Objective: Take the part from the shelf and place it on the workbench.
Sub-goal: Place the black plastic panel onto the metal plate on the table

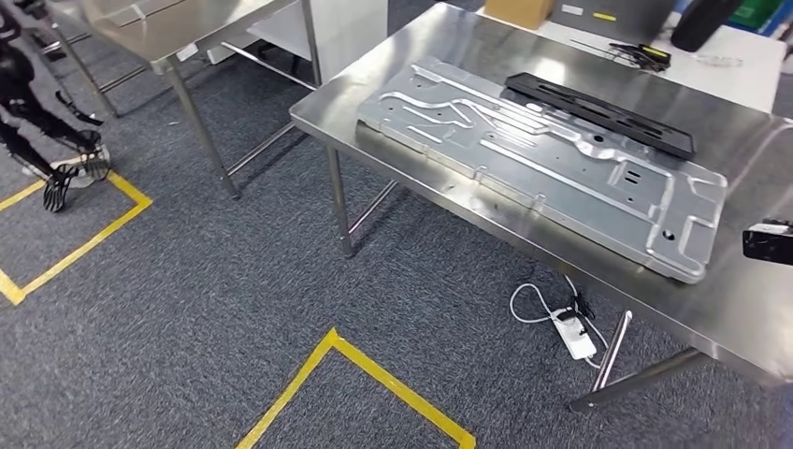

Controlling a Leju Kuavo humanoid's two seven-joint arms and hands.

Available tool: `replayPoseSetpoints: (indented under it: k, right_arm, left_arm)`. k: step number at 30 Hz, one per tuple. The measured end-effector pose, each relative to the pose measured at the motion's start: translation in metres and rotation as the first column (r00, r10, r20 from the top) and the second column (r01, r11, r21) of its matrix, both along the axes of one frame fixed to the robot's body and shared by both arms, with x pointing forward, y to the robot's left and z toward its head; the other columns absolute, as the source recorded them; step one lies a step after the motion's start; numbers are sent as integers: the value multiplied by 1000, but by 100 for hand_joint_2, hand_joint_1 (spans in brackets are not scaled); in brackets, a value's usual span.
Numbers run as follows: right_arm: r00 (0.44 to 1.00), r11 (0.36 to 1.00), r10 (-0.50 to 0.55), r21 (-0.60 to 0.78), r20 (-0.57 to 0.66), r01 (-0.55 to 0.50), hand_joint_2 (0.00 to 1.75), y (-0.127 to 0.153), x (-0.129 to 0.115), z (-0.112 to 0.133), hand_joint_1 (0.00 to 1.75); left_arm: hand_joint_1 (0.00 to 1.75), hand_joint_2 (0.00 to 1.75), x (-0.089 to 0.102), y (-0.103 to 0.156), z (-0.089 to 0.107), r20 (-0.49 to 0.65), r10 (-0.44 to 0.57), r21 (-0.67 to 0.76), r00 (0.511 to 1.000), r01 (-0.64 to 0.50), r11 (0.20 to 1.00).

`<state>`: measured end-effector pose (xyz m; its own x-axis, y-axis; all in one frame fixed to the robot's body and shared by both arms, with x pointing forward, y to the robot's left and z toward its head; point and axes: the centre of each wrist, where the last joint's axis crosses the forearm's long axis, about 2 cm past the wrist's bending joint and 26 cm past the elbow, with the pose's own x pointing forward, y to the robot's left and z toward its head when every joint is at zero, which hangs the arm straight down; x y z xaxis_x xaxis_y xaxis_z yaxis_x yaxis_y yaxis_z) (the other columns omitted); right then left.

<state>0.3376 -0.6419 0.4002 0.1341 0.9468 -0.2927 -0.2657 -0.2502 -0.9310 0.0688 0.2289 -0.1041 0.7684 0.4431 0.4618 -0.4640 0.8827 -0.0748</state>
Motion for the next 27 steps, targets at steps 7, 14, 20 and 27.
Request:
replayPoseSetpoints:
  k: [7, 14, 20, 27]
  right_arm:
    - [1000, 1000, -15, -13, -16, 15, 0, -2, -1, 9, 0]
    - [1000, 999, -26, -19, -5, 26, 0, 0, 1, 32, 0]
    - [1000, 999, -27, -25, 14, 27, 0, -1, -1, 44, 0]
    - [1000, 1000, -15, -21, 14, 15, 0, 5, 4, 51, 0]
  left_arm:
    - [0, 0, 0, 0, 0, 5, 2, -9, 1000, -2, 1000]
    - [0, 0, -1, 1, 0, 6, 7, -13, 1000, -7, 1000]
    - [0, 0, 0, -1, 0, 9, 7, -20, 1000, -7, 1000]
    - [0, 0, -2, -1, 0, -1, 8, -22, 1000, -8, 1000]
